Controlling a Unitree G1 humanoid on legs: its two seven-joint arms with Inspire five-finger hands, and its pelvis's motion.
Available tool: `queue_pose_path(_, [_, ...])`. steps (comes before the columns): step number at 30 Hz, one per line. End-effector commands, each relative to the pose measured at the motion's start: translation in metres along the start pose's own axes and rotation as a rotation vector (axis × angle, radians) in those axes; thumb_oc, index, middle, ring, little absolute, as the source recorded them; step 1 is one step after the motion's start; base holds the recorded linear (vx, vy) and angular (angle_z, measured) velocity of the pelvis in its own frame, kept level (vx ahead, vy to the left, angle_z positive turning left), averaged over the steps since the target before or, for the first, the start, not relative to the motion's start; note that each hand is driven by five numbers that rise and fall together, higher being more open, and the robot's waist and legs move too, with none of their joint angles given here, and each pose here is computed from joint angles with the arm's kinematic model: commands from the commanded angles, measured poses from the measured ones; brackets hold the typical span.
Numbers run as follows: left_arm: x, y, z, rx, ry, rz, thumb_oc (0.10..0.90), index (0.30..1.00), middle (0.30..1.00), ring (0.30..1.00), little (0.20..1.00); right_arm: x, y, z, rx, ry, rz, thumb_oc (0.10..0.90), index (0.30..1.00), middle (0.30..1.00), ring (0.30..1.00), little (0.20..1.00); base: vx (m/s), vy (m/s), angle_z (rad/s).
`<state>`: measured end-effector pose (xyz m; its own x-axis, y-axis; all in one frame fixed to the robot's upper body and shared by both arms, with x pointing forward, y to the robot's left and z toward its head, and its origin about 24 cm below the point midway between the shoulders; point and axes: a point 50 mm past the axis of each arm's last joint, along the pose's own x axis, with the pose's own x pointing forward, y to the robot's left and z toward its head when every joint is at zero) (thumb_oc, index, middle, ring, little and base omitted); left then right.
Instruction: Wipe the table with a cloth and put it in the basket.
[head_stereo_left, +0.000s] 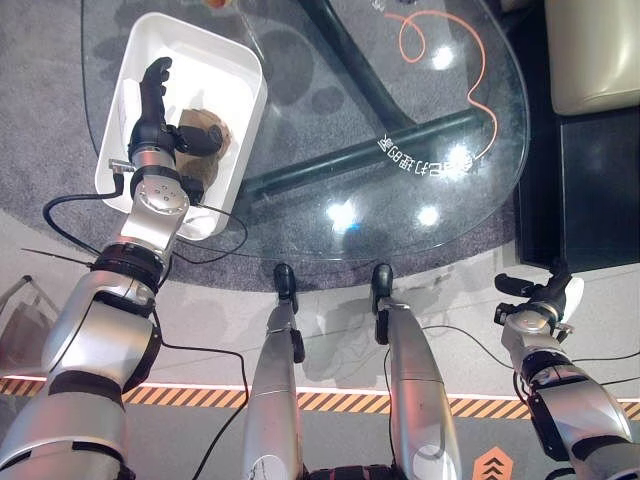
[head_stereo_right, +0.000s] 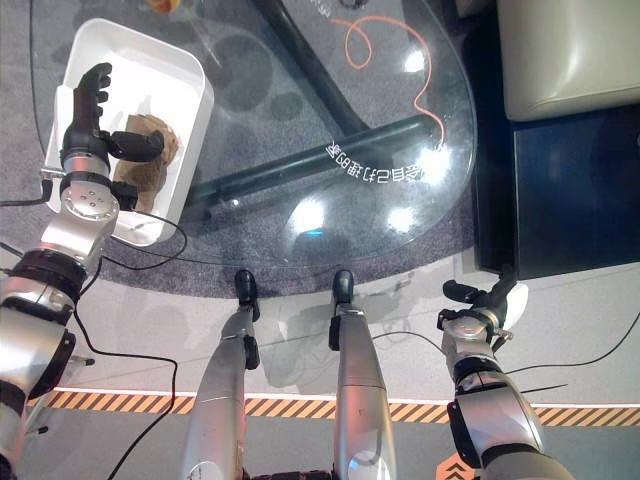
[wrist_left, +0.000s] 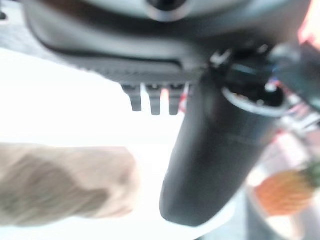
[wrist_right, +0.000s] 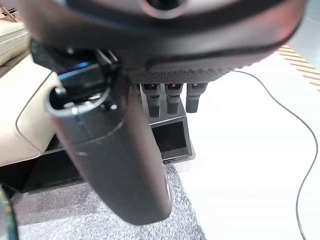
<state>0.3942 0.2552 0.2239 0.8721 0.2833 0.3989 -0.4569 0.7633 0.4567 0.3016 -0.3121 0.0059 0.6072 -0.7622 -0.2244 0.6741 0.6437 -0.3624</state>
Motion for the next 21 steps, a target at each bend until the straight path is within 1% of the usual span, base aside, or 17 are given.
queue_pose_path(1, [0.012, 0.066, 0.023, -0.072, -0.140, 0.207, 0.800, 0.900, 0.900, 0.900, 0.900, 0.006, -0.029, -0.018, -0.077, 0.008, -0.062, 0.800, 0.900, 0.900, 0.900, 0.900, 0.03, -0.029, -0.04])
queue_pose_path(3, [0.004, 0.075, 0.001, -0.086, -0.091, 0.199, 0.800, 0.900, 0.900, 0.900, 0.900, 0.006, -0.042, -0.036, -0.127, 0.044, -0.057, 0.800, 0.900, 0.900, 0.900, 0.900, 0.04, -0.012, -0.02])
queue_pose_path(4, [0.003, 0.075, 0.001, -0.086, -0.091, 0.199, 0.800, 0.900, 0.900, 0.900, 0.900, 0.006, -0.042, -0.036, -0.127, 0.043, -0.057, 0.800, 0.900, 0.900, 0.900, 0.900, 0.05, 0.003, 0.03])
queue_pose_path(7, [-0.011, 0.082, -0.030, -0.084, 0.005, 0.159, 0.800, 0.900, 0.900, 0.900, 0.900, 0.003, -0.059, -0.057, -0.234, 0.060, -0.059, 0.800, 0.900, 0.900, 0.900, 0.900, 0.11, 0.017, 0.03])
queue_pose_path(11, [-0.041, 0.083, -0.085, -0.062, 0.196, 0.073, 0.800, 0.900, 0.900, 0.900, 0.900, -0.005, -0.078, -0.086, -0.312, 0.119, -0.046, 0.800, 0.900, 0.900, 0.900, 0.900, 0.12, 0.014, -0.01])
queue_pose_path(13, [-0.062, 0.081, -0.114, -0.058, 0.303, 0.020, 0.800, 0.900, 0.900, 0.900, 0.900, -0.010, -0.085, -0.100, -0.342, 0.155, -0.041, 0.800, 0.900, 0.900, 0.900, 0.900, 0.11, 0.018, 0.06])
queue_pose_path(14, [-0.066, 0.081, -0.118, -0.059, 0.320, 0.015, 0.800, 0.900, 0.900, 0.900, 0.900, -0.011, -0.086, -0.102, -0.348, 0.160, -0.040, 0.800, 0.900, 0.900, 0.900, 0.900, 0.09, 0.015, -0.01])
queue_pose_path(15, [-0.081, 0.078, -0.135, -0.048, 0.388, -0.019, 0.800, 0.900, 0.900, 0.900, 0.900, -0.014, -0.090, -0.109, -0.360, 0.188, -0.038, 0.800, 0.900, 0.900, 0.900, 0.900, 0.12, 0.018, -0.02])
queue_pose_path(16, [-0.108, 0.073, -0.162, -0.048, 0.500, -0.066, 0.800, 0.900, 0.900, 0.900, 0.900, -0.020, -0.096, -0.122, -0.384, 0.230, -0.033, 0.800, 0.900, 0.900, 0.900, 0.900, 0.15, 0.022, 0.00])
queue_pose_path(18, [-0.154, 0.065, -0.198, -0.026, 0.663, -0.136, 0.800, 0.900, 0.900, 0.900, 0.900, -0.029, -0.103, -0.139, -0.427, 0.290, -0.006, 0.800, 0.900, 0.900, 0.900, 0.900, 0.16, 0.021, 0.07])
queue_pose_path(19, [-0.161, 0.064, -0.202, -0.020, 0.686, -0.148, 0.800, 0.900, 0.900, 0.900, 0.900, -0.031, -0.104, -0.142, -0.434, 0.301, -0.001, 0.800, 0.900, 0.900, 0.900, 0.900, 0.12, 0.018, 0.10])
queue_pose_path(21, [-0.203, 0.057, -0.226, -0.008, 0.832, -0.212, 0.800, 0.900, 0.900, 0.900, 0.900, -0.041, -0.107, -0.158, -0.476, 0.364, 0.032, 0.800, 0.900, 0.900, 0.900, 0.900, 0.14, 0.012, 0.11])
